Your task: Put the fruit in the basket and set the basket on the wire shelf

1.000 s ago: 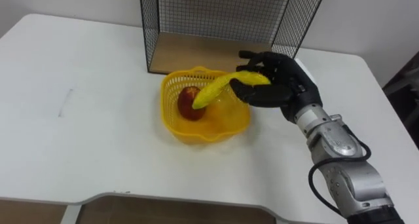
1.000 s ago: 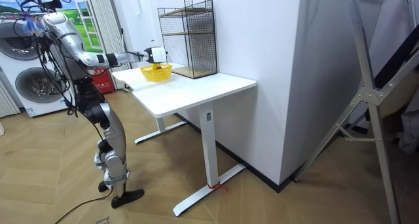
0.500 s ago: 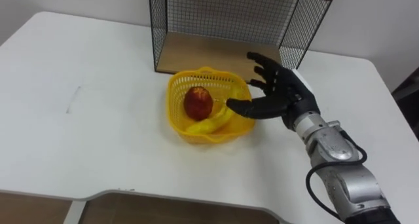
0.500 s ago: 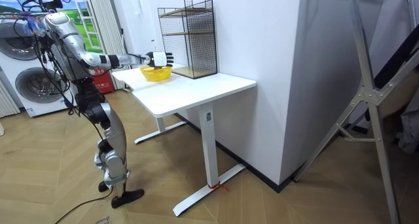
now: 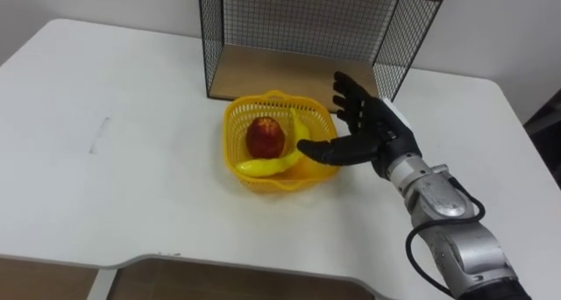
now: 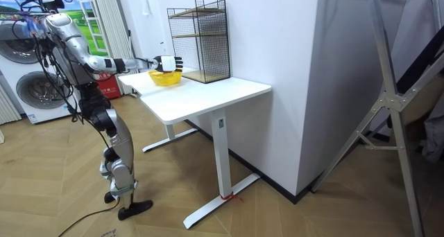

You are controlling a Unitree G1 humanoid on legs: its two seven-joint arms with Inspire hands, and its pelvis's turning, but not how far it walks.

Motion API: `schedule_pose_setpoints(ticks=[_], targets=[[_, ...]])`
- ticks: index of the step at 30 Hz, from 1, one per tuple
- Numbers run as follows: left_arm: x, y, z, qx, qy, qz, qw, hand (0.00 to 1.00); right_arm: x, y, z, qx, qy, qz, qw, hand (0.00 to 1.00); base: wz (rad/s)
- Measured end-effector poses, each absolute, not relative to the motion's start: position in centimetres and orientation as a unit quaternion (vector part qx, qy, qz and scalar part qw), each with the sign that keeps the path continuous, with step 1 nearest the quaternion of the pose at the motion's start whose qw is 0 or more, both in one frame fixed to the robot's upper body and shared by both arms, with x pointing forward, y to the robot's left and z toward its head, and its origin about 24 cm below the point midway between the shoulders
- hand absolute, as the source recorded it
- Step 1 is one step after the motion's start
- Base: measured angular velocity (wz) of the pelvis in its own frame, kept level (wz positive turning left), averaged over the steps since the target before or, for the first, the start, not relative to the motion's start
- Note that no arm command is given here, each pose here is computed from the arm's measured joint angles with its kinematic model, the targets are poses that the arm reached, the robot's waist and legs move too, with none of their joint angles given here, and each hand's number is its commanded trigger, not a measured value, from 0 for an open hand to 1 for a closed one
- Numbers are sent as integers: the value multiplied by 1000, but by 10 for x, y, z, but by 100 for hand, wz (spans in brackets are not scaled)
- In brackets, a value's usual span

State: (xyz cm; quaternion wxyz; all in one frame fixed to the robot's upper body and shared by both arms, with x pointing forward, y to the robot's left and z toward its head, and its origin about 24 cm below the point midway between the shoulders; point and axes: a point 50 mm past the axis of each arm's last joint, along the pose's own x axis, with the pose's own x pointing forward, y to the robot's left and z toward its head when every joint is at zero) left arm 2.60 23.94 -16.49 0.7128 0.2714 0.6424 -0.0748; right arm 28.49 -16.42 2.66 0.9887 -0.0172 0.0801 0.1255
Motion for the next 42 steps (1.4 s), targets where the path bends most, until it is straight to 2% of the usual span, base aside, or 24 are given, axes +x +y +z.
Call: schedule_pose_setpoints(ticks=[15, 22, 25, 33, 38, 42], targets=[[26, 239, -165, 257, 643, -66, 719, 0, 285, -165, 27, -8, 80, 121, 989, 0, 0], [14, 241, -165, 213, 656, -23, 724, 0, 285, -178, 37, 24, 57, 81, 995, 0, 0], [7, 244, -165, 184, 663, 8, 725, 0, 278, -187, 28, 39, 72, 55, 995, 0, 0], [3, 264, -158, 94, 638, 198, 739, 0, 252, -214, 4, 102, 119, -42, 987, 0, 0], [41, 300, -131, 26, 496, 420, 760, 0, 242, -239, 3, 105, 117, -115, 981, 0, -1], [72, 321, -98, -8, 378, 527, 761, 0, 227, -252, -3, 98, 128, -158, 974, 0, 1]])
